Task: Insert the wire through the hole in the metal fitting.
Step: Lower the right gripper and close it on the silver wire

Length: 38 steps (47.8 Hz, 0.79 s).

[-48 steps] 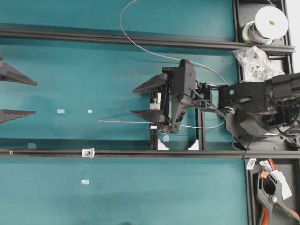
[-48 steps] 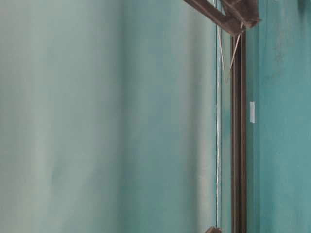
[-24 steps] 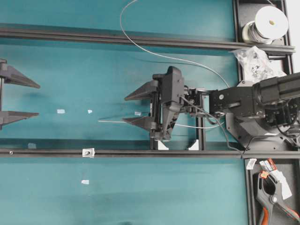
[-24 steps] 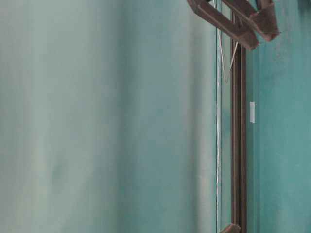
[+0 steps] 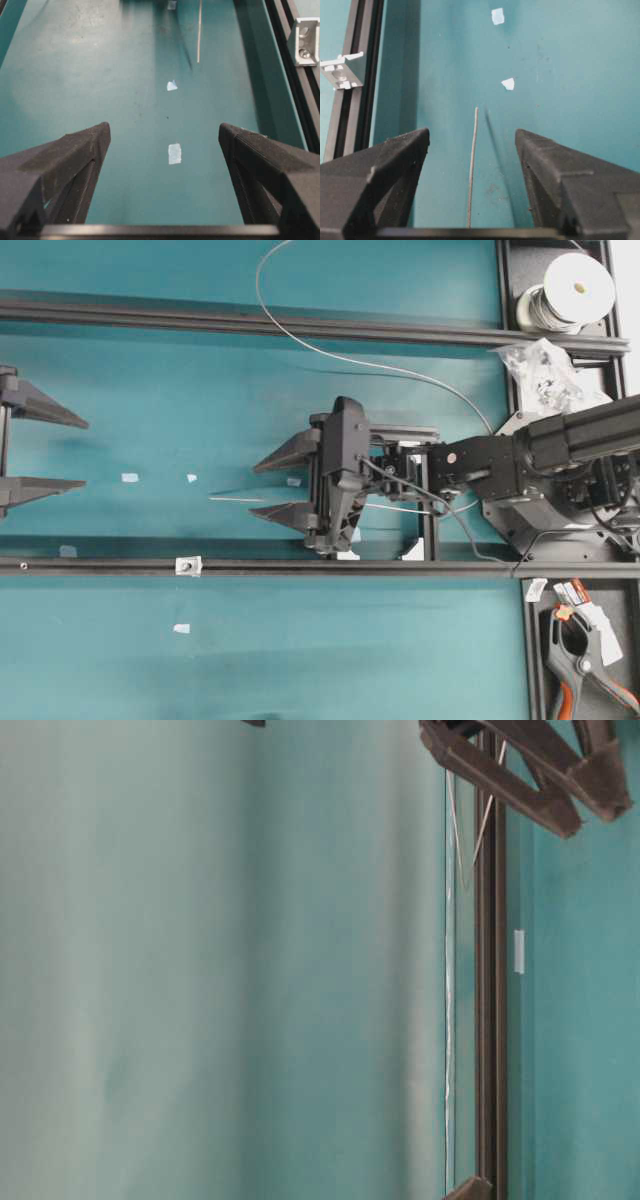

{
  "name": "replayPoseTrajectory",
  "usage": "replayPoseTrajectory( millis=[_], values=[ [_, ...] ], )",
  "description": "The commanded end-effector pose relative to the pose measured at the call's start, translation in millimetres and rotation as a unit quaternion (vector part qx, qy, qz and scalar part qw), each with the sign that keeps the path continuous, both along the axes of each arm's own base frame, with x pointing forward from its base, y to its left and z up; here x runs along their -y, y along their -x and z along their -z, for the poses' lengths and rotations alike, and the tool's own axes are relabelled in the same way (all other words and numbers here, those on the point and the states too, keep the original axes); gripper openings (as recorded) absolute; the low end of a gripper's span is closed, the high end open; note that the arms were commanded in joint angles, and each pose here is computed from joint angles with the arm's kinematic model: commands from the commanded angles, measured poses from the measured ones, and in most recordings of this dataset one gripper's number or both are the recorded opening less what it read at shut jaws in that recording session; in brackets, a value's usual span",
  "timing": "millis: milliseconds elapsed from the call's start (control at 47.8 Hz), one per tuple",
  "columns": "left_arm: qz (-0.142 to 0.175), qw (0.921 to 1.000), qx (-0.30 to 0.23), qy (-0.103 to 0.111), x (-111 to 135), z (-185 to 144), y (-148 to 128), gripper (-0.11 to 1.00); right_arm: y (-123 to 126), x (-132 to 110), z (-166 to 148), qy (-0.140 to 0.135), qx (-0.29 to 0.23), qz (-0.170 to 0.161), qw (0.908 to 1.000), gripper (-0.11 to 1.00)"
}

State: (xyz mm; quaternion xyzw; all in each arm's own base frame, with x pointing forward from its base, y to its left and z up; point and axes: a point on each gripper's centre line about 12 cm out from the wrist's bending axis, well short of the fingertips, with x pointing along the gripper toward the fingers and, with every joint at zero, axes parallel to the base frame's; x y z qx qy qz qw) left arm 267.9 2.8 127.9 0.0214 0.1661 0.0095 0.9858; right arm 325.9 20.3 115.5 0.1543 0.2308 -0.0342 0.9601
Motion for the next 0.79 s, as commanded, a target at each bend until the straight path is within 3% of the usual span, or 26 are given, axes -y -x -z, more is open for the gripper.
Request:
replayPoseTrajectory(
  millis=[0, 773],
  values=[
    [0.0, 0.9999, 0.012, 0.001, 0, -5, -3, 0.82, -8, -2, -6, -0.002, 0.014, 0.0, 0.9999, 0.7],
    [0.0, 0.9999, 0.011, 0.001, 0, -4, -2, 0.82, -14, -4, 11, -0.003, -0.032, -0.003, 0.9995, 0.68]
  ],
)
